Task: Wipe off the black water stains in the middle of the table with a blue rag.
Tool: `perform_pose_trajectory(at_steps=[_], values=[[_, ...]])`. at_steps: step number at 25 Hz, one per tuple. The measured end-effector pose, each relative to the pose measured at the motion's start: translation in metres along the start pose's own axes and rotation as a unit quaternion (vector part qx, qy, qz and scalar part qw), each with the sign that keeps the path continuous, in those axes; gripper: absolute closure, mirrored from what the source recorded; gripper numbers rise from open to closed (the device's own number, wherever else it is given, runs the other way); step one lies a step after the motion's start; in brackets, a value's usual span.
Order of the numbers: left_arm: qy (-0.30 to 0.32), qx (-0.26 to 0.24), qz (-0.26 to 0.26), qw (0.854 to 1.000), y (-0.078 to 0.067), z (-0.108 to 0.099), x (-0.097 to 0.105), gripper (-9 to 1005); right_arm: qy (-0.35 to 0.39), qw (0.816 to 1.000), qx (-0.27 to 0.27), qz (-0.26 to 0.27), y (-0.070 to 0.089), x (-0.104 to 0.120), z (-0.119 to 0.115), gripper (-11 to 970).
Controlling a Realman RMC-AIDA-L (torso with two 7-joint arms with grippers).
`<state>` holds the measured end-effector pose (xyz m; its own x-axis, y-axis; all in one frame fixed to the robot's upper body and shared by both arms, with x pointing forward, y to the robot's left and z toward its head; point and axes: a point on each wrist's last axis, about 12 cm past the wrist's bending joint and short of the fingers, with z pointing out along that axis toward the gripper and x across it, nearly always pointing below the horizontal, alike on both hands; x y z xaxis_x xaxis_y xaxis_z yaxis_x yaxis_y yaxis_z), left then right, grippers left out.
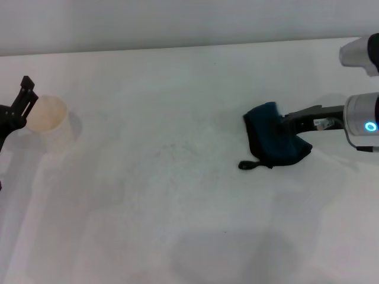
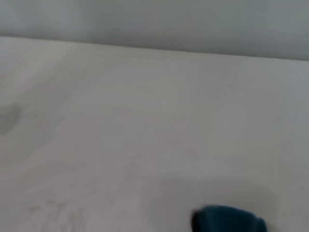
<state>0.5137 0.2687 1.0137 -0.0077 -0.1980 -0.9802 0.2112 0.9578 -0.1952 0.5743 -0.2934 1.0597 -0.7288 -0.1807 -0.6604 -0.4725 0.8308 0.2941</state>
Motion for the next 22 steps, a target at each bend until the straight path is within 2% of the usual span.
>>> perform_pose_trajectory(at_steps=[2, 7, 13, 16, 18, 22], values=[[-0.001, 0.001, 0.001, 1.0, 0.0, 0.001, -0.001, 113, -0.009, 1.0, -0.007, -0.015, 0.003, -0.001, 0.001, 807], [-0.006, 0.003, -0.003, 1.0, 0.0, 0.002, -0.002, 112, -0.062, 0.998, -0.02, -0.026, 0.001, -0.006, -0.006, 593], [-0.018, -0.003, -0.008, 1.0, 0.002, 0.0, -0.004, 112, -0.176, 0.984, -0.025, -0.008, -0.011, -0.02, -0.03, 454], [-0.022, -0.006, -0.008, 1.0, 0.003, 0.0, -0.006, 112, -0.246, 0.969, -0.018, 0.003, -0.02, -0.024, -0.045, 384], [-0.025, -0.009, -0.009, 1.0, 0.004, 0.001, -0.007, 112, -0.303, 0.953, -0.011, 0.019, -0.027, -0.023, -0.055, 338], [-0.028, -0.013, -0.009, 0.999, 0.005, 0.001, -0.007, 113, -0.387, 0.92, 0.029, 0.049, -0.046, -0.01, -0.073, 185]])
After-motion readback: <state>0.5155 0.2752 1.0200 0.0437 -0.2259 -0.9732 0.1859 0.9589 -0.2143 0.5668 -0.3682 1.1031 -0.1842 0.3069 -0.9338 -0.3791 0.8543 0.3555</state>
